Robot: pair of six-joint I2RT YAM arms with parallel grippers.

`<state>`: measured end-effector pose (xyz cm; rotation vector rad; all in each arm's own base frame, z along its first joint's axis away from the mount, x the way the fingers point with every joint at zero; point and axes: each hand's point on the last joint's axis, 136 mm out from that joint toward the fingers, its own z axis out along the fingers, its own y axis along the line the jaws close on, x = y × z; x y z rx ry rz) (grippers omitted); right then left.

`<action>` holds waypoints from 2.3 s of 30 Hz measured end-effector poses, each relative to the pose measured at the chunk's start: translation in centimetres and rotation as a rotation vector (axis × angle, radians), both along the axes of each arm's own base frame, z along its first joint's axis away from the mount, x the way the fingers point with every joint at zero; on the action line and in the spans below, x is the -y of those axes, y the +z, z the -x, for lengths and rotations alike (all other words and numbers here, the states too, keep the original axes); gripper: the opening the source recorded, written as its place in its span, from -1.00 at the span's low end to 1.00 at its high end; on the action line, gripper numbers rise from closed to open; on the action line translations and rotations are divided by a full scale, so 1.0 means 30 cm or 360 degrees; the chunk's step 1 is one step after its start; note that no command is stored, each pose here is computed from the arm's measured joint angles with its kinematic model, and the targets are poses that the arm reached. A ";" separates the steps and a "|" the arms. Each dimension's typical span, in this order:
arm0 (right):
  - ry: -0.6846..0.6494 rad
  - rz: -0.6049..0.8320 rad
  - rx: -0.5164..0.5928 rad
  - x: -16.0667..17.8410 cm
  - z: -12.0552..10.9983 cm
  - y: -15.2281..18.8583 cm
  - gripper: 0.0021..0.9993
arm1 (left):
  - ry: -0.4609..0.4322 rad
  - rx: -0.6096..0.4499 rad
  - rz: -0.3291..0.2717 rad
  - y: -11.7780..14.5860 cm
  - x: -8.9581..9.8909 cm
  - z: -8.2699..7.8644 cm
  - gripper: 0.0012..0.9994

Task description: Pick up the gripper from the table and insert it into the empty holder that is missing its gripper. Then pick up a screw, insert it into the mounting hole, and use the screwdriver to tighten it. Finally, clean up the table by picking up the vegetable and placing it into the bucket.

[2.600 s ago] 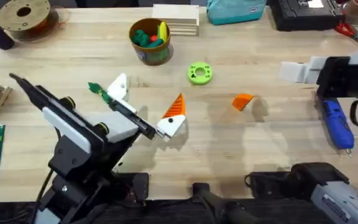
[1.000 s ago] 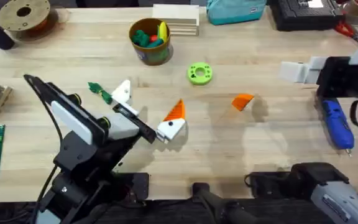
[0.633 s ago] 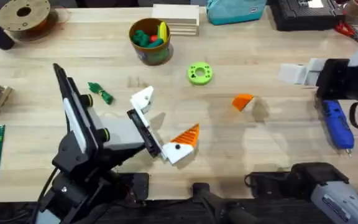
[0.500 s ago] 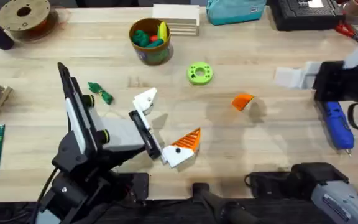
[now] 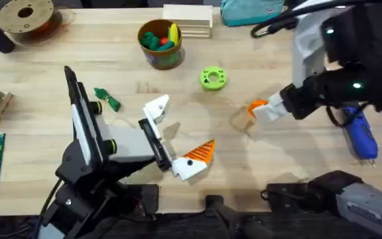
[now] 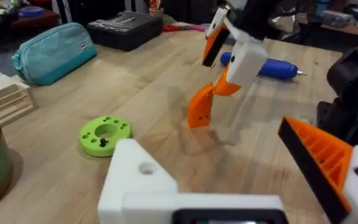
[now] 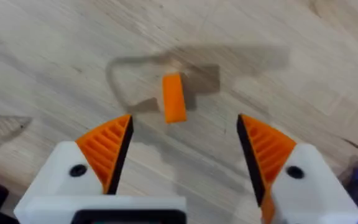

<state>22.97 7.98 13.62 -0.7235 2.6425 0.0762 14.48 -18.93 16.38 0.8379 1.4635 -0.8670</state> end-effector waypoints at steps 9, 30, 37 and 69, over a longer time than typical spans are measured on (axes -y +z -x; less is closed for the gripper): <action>0.0005 0.0059 -0.0119 -0.005 -0.036 -0.083 0.98 | 0.0000 0.0000 0.0000 0.000 0.000 0.000 0.97; 0.0008 0.0010 -0.0153 -0.017 -0.026 -0.028 -0.97 | -0.0023 -0.0001 0.0001 0.000 0.004 0.007 0.97; -0.0082 -0.0914 0.0195 -0.126 -0.157 0.158 -0.97 | -0.0023 -0.0002 0.0001 0.000 0.004 0.007 0.97; 0.0189 -0.2025 -0.1457 -0.596 0.062 0.086 -0.97 | -0.0015 -0.0175 0.0092 0.001 0.004 0.008 0.97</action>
